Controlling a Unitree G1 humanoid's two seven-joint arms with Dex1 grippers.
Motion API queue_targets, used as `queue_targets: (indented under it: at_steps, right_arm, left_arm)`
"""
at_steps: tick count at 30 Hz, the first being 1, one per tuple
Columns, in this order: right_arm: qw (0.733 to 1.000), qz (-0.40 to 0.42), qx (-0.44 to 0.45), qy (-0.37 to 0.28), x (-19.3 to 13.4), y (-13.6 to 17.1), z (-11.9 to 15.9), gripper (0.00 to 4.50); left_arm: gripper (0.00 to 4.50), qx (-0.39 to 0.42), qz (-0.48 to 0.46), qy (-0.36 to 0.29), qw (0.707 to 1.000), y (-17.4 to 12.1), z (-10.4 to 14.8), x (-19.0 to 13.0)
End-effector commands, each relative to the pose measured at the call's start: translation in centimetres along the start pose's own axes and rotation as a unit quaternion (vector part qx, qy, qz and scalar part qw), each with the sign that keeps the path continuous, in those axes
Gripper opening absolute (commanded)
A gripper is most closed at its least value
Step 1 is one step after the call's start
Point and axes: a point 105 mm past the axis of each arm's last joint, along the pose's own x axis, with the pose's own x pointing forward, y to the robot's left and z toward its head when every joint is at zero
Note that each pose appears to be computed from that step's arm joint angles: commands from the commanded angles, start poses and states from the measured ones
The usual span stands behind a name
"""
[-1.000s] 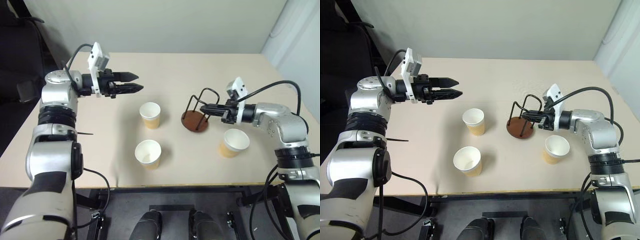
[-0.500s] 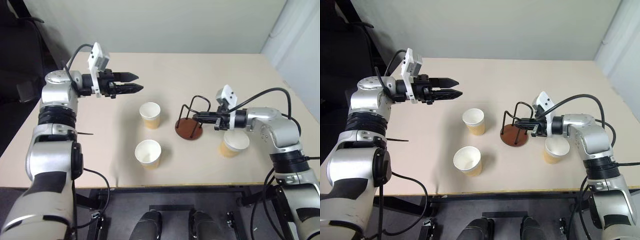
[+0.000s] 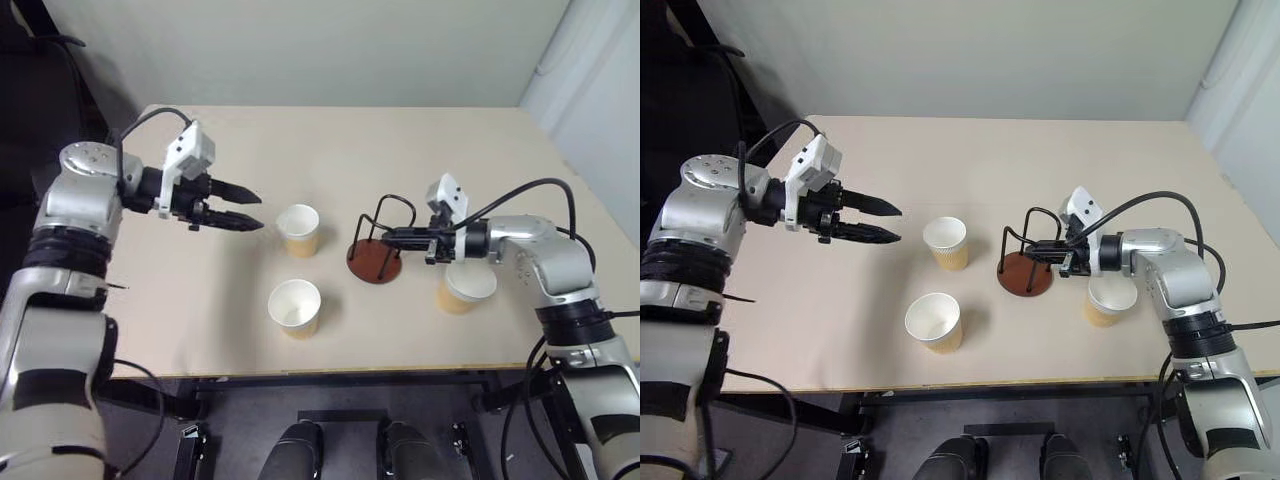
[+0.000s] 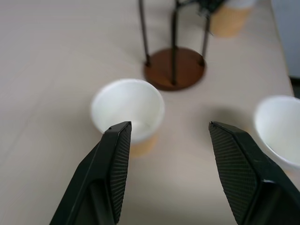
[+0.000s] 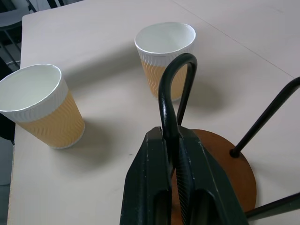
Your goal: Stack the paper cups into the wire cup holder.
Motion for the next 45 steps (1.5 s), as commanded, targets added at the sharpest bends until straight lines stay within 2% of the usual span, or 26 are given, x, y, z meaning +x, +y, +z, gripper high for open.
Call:
queue_targets:
  at_steps: [1, 8, 11, 19, 28, 34, 40, 45]
  right_arm:
    - [1.000, 0.008, -0.025, -0.009, 0.0, 0.1, 1.2, 0.06]
    - [0.999, 0.004, -0.032, 0.005, -0.2, -0.1, 0.7, 0.06]
    - [1.000, 0.004, -0.030, 0.009, -0.3, -0.2, 0.6, 0.75]
    - [0.999, -0.014, -0.036, -0.002, -1.0, -0.9, 1.5, 3.49]
    - [0.998, -0.056, -0.010, -0.042, -3.5, -2.3, 3.5, 3.49]
    - [0.991, -0.098, 0.002, -0.089, -6.7, -2.7, 5.9, 3.49]
    - [0.987, -0.114, 0.009, -0.111, -9.2, -1.8, 7.6, 3.49]
    - [0.990, -0.110, -0.001, -0.093, -10.4, -0.3, 8.2, 3.49]
  left_arm:
    - [2.81, 0.026, -0.040, -0.014, 0.999, -1.1, 1.2, 0.2]
    - [2.81, 0.021, -0.056, -0.027, 0.998, -1.5, 1.4, 0.6]
    - [2.81, 0.020, -0.058, -0.029, 0.998, -1.6, 1.5, 0.6]
    - [2.81, 0.019, -0.060, -0.036, 0.997, -1.4, 1.7, 1.0]
    - [2.81, 0.004, -0.056, -0.036, 0.998, -1.0, 1.5, 1.2]
    - [2.81, 0.007, -0.033, -0.029, 0.999, -0.1, 1.5, 0.8]
    - [2.81, 0.003, -0.021, -0.027, 0.999, 0.6, 1.7, 0.7]
    - [2.81, 0.015, -0.014, -0.016, 1.000, 1.0, 1.8, 0.6]
